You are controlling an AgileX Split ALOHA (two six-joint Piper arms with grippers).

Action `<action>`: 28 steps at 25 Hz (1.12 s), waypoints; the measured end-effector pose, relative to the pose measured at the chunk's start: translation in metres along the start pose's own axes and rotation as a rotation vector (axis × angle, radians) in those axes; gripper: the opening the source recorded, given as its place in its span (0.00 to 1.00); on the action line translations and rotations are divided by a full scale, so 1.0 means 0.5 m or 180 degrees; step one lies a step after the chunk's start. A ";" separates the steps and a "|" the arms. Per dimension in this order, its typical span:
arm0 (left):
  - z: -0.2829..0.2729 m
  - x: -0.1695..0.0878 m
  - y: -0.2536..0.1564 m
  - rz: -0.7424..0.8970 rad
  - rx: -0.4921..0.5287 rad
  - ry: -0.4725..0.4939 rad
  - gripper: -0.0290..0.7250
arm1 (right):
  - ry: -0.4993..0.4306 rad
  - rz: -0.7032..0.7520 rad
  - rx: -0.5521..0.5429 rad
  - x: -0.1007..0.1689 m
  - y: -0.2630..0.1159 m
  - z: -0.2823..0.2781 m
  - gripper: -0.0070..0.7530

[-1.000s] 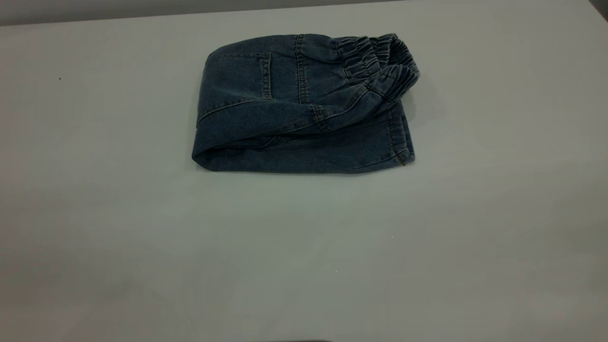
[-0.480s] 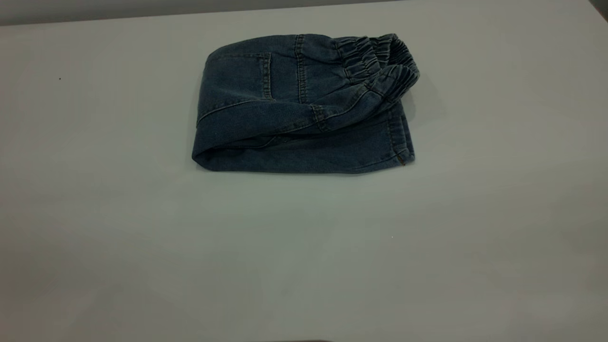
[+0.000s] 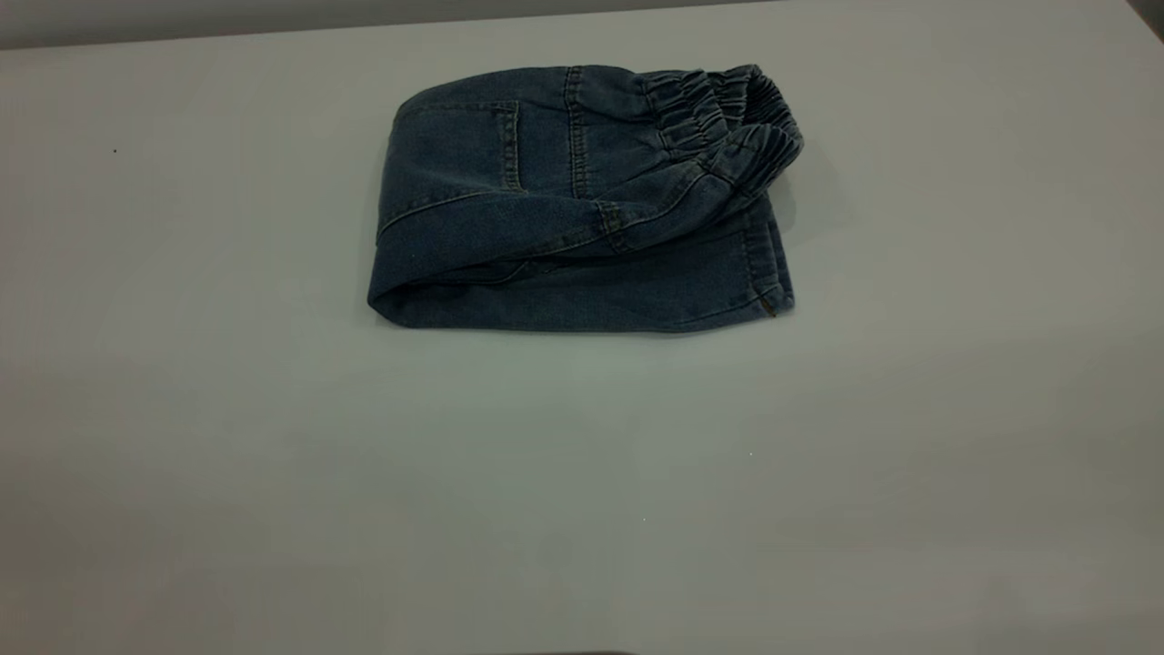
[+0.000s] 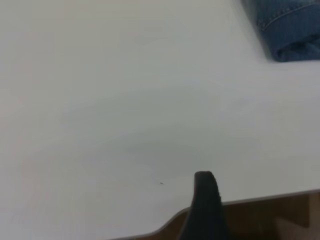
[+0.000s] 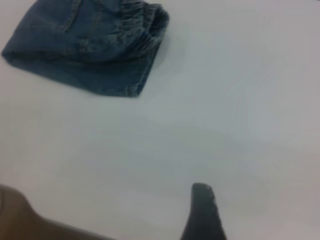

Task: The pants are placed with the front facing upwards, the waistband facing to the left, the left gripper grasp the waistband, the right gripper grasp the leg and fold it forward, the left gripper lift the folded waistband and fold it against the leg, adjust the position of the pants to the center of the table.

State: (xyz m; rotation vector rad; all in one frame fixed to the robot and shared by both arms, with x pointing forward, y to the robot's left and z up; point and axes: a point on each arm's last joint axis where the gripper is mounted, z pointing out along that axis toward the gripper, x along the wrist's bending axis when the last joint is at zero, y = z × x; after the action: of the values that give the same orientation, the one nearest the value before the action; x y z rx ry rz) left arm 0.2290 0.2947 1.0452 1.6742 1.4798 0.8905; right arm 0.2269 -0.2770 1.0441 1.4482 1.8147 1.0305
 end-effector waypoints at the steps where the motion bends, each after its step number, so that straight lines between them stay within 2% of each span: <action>1: 0.000 0.000 -0.001 0.0000 0.0011 -0.0001 0.70 | -0.0024 0.0014 0.0000 0.000 0.000 0.000 0.59; 17: 0.000 0.000 -0.001 0.0000 0.0020 -0.0002 0.70 | -0.0046 0.0036 0.0001 0.001 0.000 0.001 0.59; 21: 0.000 0.000 -0.001 0.0000 0.0020 -0.0002 0.70 | -0.0266 0.0032 -0.0002 -0.012 0.000 0.000 0.59; 28: 0.000 0.000 -0.001 0.0000 0.0020 -0.0002 0.70 | -0.0566 0.0458 0.0026 -0.030 -0.007 0.007 0.59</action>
State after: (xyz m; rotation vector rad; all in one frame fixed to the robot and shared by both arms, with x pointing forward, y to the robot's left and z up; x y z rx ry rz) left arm 0.2285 0.2947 1.0446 1.6790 1.4835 0.8860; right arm 0.2315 -0.2915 1.0393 1.6403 1.6102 0.9315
